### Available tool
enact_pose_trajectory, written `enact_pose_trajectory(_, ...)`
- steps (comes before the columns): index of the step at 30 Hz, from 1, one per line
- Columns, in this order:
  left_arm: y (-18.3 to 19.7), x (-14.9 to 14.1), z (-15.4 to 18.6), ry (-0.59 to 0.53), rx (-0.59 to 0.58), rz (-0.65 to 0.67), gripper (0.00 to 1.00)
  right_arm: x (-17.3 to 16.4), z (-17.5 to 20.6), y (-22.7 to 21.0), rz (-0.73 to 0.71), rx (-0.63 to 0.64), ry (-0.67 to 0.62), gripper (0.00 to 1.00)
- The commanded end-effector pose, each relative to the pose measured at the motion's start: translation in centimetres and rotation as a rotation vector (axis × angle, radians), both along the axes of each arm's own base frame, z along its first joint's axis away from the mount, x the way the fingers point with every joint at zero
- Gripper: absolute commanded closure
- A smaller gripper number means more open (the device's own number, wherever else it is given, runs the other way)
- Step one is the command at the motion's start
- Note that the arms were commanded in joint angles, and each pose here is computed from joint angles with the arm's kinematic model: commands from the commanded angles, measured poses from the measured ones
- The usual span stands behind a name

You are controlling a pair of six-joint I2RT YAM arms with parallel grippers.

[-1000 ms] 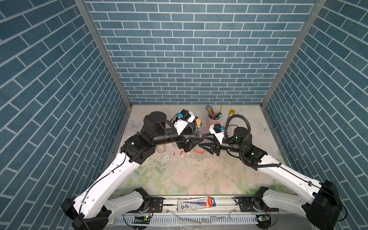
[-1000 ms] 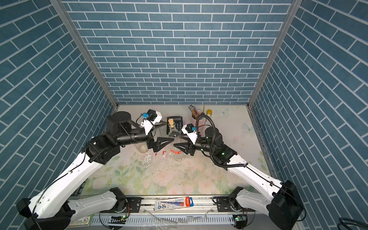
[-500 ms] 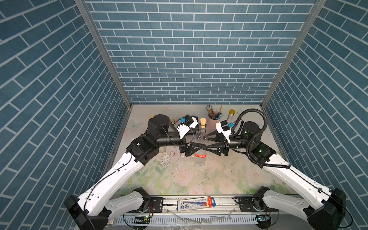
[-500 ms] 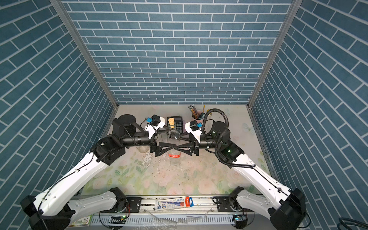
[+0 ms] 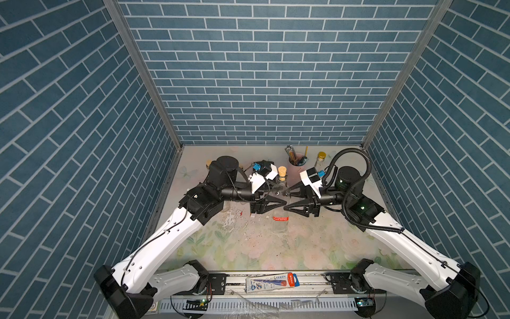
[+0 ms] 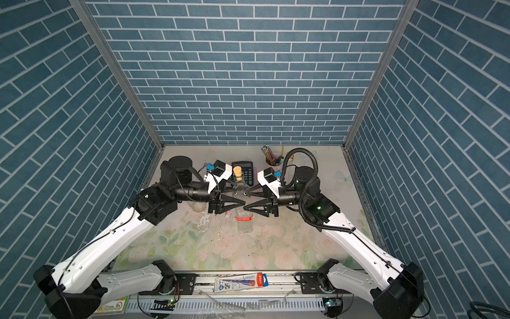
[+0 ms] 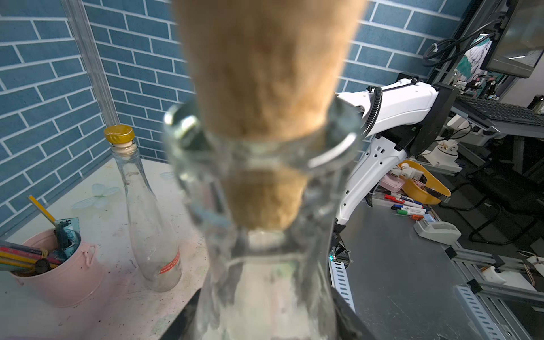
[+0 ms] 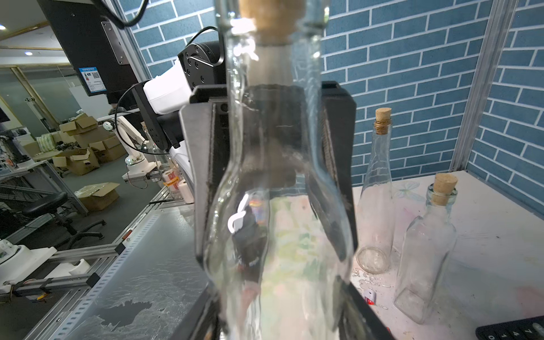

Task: Remove the label from the bottle
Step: Pick up the bottle from the center of the board.

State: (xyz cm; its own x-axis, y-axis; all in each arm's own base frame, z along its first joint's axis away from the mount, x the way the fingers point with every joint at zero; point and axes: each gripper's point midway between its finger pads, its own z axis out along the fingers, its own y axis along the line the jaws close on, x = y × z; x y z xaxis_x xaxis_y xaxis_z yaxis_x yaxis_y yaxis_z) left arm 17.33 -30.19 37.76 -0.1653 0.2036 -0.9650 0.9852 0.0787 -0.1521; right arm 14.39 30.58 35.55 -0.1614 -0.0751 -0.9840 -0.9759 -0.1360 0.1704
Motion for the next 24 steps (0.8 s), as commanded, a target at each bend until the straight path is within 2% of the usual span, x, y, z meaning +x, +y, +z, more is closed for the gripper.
enact_pose_trajectory(1, 0.1, 0.2, 0.2, -0.035, 0.002, 0.009, 0.83, -0.1, 2.4, -0.1, 0.009, 0.052, -0.039, 0.96)
enact_pose_trajectory(3, 0.1, 0.3, 0.3, -0.045, -0.004, 0.019, 0.94, 0.2, 2.3, 0.0, -0.005, 0.05, -0.031, 0.92)
enact_pose_trajectory(4, 0.2, 0.5, 0.4, -0.051, -0.006, 0.031, 0.99, 0.5, 2.1, 0.1, -0.018, 0.048, -0.024, 0.86)
enact_pose_trajectory(6, 0.4, 0.7, 0.5, -0.063, -0.012, 0.053, 1.0, 0.9, 2.1, 0.1, -0.04, 0.052, -0.02, 0.73)
enact_pose_trajectory(8, 0.5, 0.9, 0.5, -0.079, -0.022, 0.076, 1.0, 1.3, 2.0, 0.0, -0.068, 0.055, -0.015, 0.53)
enact_pose_trajectory(10, 0.8, 1.5, 0.5, -0.093, -0.027, 0.116, 1.0, 1.9, 1.7, -0.1, -0.101, 0.05, -0.005, 0.37)
enact_pose_trajectory(16, 1.7, 4.1, -0.2, -0.109, 0.004, 0.282, 1.0, 4.5, 0.0, -2.1, -0.252, 0.013, 0.027, 0.02)
enact_pose_trajectory(21, 2.6, 6.5, -0.1, -0.095, -0.006, 0.439, 1.0, 6.0, -1.9, -3.7, -0.37, -0.046, 0.058, 0.01)
enact_pose_trajectory(24, 3.4, 8.5, -0.1, -0.091, 0.001, 0.587, 1.0, 7.4, -3.7, -4.7, -0.489, -0.094, 0.083, 0.01)
